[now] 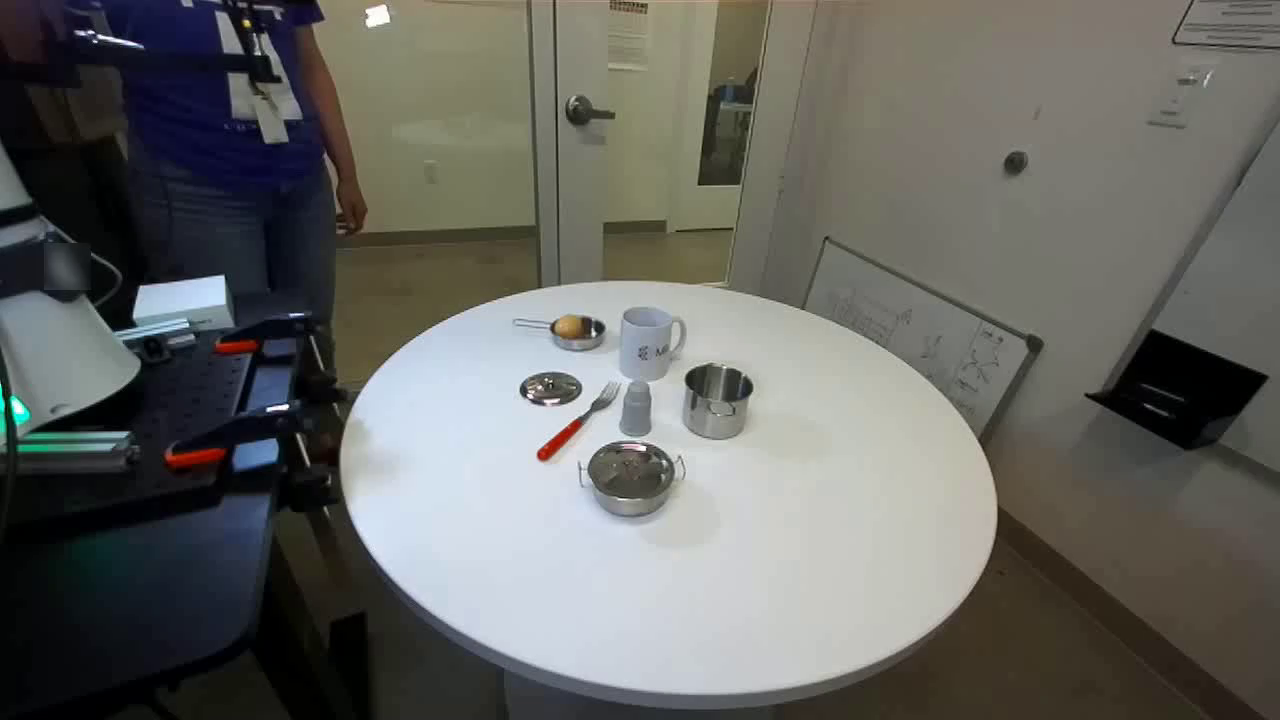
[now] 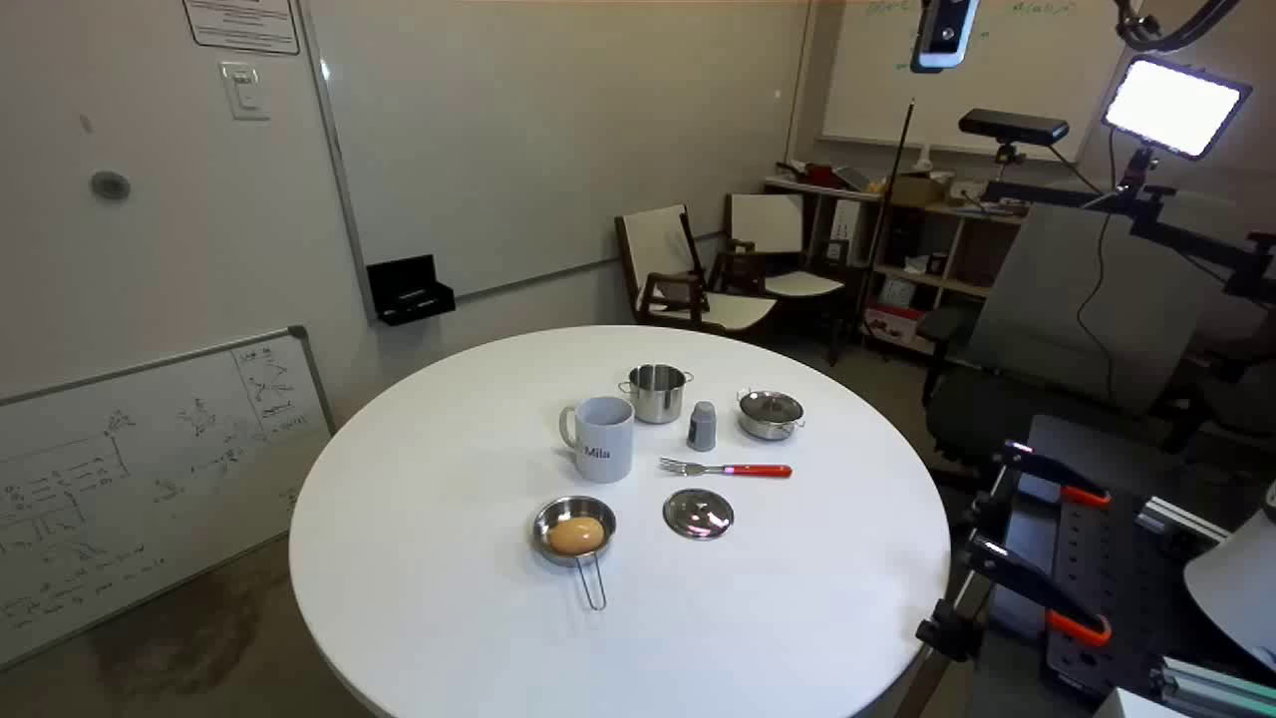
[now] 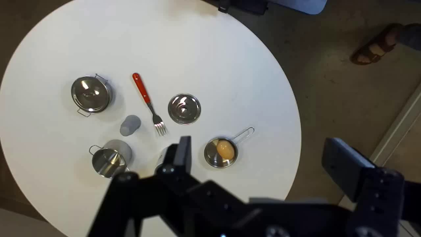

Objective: Put the salt and pepper shaker in the mug

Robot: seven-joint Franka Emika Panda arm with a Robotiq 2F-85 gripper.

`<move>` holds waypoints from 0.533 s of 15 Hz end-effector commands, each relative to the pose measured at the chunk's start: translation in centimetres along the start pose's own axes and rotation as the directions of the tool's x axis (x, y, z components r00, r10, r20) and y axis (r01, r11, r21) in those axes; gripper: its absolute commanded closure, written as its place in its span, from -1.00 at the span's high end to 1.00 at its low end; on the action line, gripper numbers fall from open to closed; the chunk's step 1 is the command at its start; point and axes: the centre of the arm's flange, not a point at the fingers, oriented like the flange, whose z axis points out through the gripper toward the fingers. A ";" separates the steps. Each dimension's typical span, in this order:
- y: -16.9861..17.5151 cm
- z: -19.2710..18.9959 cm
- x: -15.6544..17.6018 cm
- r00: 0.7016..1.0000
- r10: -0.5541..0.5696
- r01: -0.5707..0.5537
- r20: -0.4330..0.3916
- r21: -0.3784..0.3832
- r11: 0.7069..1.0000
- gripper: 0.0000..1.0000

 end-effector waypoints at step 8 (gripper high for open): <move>2.6 5.1 3.4 1.000 -0.010 0.011 0.013 -0.027 1.000 1.00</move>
